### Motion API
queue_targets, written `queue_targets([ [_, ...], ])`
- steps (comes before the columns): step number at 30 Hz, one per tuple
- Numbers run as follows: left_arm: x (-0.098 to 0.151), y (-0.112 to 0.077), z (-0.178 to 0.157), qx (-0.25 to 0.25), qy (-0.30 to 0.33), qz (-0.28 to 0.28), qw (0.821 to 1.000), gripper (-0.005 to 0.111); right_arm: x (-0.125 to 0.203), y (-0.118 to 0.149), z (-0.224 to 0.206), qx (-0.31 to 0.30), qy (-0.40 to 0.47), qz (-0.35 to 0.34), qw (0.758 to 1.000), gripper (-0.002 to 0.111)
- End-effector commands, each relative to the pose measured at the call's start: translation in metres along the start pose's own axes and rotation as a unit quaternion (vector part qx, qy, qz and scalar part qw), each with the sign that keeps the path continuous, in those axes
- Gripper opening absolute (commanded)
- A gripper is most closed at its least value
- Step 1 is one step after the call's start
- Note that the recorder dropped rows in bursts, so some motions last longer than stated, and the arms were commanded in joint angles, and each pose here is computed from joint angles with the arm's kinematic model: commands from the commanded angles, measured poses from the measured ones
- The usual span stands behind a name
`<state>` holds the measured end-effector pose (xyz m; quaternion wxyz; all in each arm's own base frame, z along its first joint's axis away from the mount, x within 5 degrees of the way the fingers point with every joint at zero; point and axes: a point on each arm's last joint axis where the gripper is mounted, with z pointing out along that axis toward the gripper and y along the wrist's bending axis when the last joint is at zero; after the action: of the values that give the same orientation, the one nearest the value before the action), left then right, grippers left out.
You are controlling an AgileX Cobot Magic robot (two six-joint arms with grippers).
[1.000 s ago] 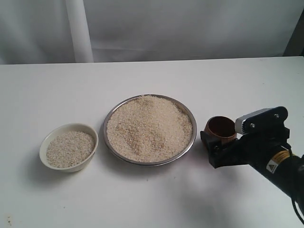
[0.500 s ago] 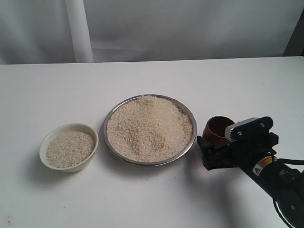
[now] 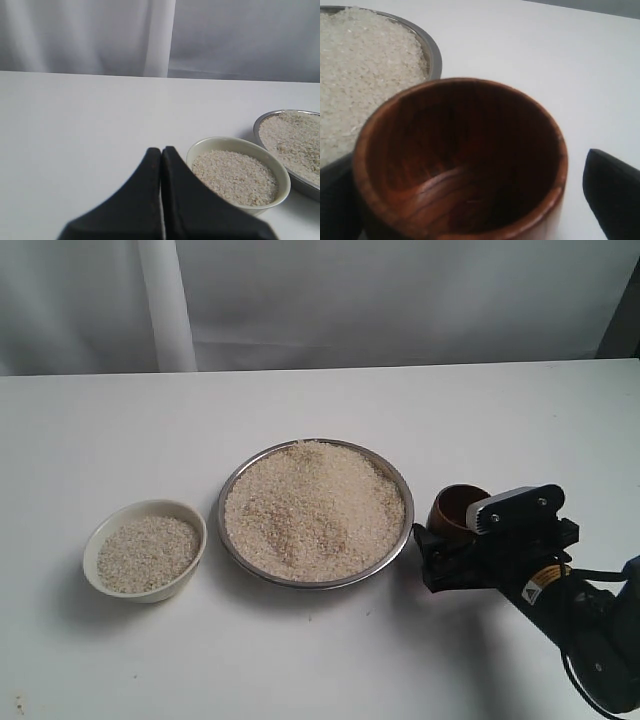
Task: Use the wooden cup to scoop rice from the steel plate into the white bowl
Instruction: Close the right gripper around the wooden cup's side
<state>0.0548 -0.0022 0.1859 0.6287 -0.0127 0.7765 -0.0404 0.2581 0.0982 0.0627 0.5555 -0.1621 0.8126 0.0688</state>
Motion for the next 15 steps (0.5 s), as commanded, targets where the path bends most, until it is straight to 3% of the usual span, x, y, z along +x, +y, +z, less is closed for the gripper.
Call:
queue_targets([
  [1, -0.0013, -0.0005, -0.0005, 0.003, -0.005, -0.004, 1.0, 0.0, -0.0011, 0.0015, 0.0008, -0.004, -0.007, -0.005, 1.0, 0.098],
  [15, -0.0013, -0.0005, -0.0005, 0.003, -0.005, -0.003, 1.0, 0.0, 0.0038, 0.0023, 0.0007, -0.009, 0.02, -0.002, 1.0, 0.09],
])
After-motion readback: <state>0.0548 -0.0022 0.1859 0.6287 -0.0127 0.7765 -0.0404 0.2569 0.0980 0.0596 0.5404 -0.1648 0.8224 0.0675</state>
